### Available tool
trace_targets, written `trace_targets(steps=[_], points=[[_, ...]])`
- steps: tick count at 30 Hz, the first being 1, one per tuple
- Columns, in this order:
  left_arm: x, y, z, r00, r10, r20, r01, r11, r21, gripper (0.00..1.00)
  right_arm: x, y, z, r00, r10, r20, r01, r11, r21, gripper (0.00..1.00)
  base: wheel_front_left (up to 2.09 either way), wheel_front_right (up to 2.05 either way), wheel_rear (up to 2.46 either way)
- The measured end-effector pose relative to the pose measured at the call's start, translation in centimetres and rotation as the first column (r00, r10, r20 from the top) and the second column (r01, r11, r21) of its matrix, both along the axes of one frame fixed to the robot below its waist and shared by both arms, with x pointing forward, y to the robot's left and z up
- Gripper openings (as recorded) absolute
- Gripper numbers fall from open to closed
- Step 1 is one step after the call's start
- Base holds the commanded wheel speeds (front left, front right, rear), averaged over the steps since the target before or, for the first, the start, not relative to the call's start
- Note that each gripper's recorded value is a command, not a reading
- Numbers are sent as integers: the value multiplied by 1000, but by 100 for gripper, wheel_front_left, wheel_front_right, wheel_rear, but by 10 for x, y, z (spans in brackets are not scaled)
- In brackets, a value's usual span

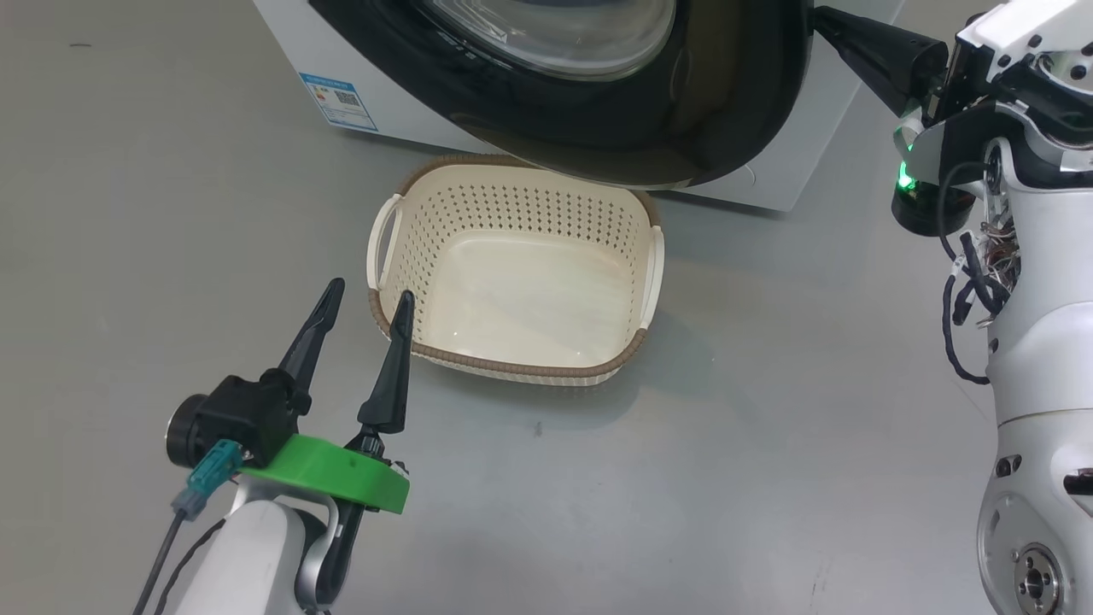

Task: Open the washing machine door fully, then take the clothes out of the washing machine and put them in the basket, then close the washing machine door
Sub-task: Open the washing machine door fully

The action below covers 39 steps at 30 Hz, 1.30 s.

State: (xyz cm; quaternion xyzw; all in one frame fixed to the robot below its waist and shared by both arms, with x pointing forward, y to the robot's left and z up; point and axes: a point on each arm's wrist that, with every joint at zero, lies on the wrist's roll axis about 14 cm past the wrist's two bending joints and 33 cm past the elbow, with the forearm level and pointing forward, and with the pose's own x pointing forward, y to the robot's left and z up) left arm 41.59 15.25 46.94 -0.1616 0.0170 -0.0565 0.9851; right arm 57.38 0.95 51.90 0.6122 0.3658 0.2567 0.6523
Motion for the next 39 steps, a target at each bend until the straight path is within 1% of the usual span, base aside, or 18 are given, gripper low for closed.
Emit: trace_targets(steps=[3,6,8,10,12,16,17,19,21,23,25,27,29,31,36,39], points=[[-3,1,2,1000,5,4,-5,1000,-2,100,-2,-6,7,997,-24,69,26,999,-37,0,0,0,0],[-5,1,4,1000,7,9,-7,1000,-4,100,-4,-18,10,983,-29,179,55,989,-140,0,0,0,0],[-8,3,6,1000,13,13,-13,1000,-5,100,-8,-27,11,963,-11,269,75,970,-230,0,0,0,0],[-11,4,6,1000,20,11,-20,1000,-8,100,-13,-34,14,933,24,360,98,944,-315,0,0,0,0],[-15,5,6,1000,23,10,-23,1000,-11,100,-19,-41,12,902,72,426,126,899,-419,0,0,0,0],[-19,3,8,1000,20,14,-20,1000,-13,100,-31,-56,12,847,116,518,220,811,-542,0,0,0,0],[-19,3,8,1000,20,14,-20,1000,-13,100,-31,-56,12,847,116,518,220,811,-542,0,0,0,0],[-21,3,9,1000,21,19,-20,1000,-15,100,-38,-62,16,812,144,566,271,765,-584,0,0,0,0],[-23,2,10,1000,20,20,-19,1000,-18,100,-45,-65,22,772,167,614,319,733,-601,0,0,0,0],[-25,-1,10,1000,11,22,-11,1000,-19,100,-56,-65,29,723,202,661,364,702,-613,0,0,0,0],[-27,-5,12,1000,-1,28,1,1000,-15,100,-66,-64,36,673,227,704,402,686,-606,0,0,0,0],[-27,-7,16,999,-8,38,9,1000,-16,100,-76,-66,40,639,235,733,436,674,-596,0,0,0,0],[-27,-8,19,999,-9,48,10,1000,-16,100,-85,-72,38,625,219,749,463,669,-582,0,0,0,0],[-28,-8,22,998,-12,57,13,1000,-14,100,-95,-80,30,623,212,753,485,650,-585,0,0,0,0],[-33,-10,26,998,-16,68,18,1000,-16,100,-119,-103,10,637,169,752,529,613,-587,0,0,0,0],[-36,-10,28,997,-14,74,16,1000,-19,100,-132,-112,1,641,145,754,551,597,-583,0,0,0,0]])
